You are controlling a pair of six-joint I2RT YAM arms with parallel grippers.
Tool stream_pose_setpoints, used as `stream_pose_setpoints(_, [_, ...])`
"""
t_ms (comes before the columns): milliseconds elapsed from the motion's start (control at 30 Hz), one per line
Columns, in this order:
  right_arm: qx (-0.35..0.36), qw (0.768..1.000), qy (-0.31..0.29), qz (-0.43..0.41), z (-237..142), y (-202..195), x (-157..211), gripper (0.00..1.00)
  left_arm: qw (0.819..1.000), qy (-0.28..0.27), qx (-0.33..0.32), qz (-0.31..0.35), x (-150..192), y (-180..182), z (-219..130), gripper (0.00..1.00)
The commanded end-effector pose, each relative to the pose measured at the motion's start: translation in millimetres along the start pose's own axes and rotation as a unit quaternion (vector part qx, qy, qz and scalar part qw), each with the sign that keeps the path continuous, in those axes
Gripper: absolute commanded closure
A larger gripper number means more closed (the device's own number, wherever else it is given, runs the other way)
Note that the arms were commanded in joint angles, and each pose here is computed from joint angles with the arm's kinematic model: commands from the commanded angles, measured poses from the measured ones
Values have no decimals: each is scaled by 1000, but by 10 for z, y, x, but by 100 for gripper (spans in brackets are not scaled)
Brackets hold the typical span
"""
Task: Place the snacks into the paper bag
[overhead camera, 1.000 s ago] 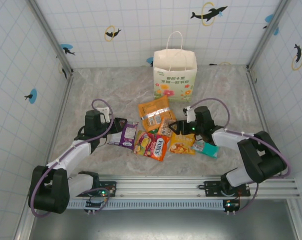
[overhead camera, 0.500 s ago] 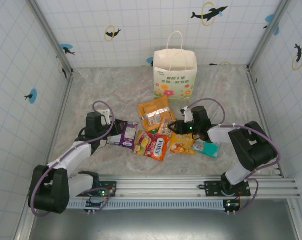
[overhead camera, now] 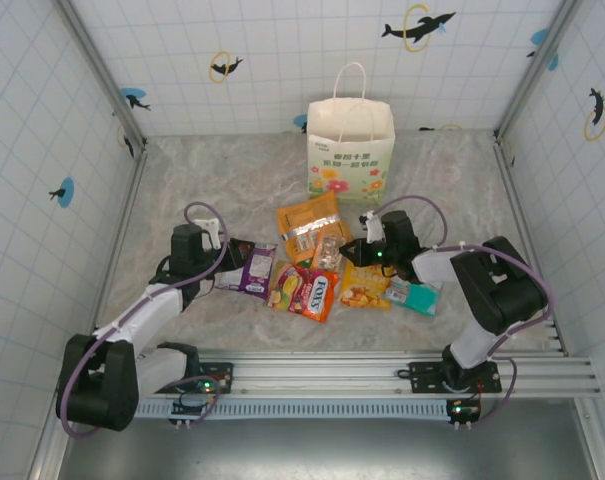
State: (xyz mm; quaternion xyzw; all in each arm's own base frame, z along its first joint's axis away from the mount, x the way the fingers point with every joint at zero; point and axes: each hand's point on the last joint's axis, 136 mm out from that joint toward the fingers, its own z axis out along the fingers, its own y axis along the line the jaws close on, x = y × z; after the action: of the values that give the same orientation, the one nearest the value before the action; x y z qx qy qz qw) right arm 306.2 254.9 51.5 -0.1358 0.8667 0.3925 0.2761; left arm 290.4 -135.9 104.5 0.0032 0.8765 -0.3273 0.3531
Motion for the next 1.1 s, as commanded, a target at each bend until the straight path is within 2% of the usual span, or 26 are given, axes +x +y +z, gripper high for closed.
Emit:
stream_pose_setpoints(0, [-4,999,-39,-23,-75,97,-200,92,1000,-2,-1,7,2,-21,-21,47])
stream_pose_setpoints(167, [2,998,-62,-27,-197,138,-250,100,1000,-9,-4,8,-29,-26,-40,48])
stream_pose_setpoints(800, [-1,992,-113,-54,-564,389,-450,100,1000,-24,6,11,-119,-109,-69,49])
stream_pose_setpoints(1067, [10,980,-166,-106,-840,677,-913,100,999,-28,13,17,-196,-182,-81,49])
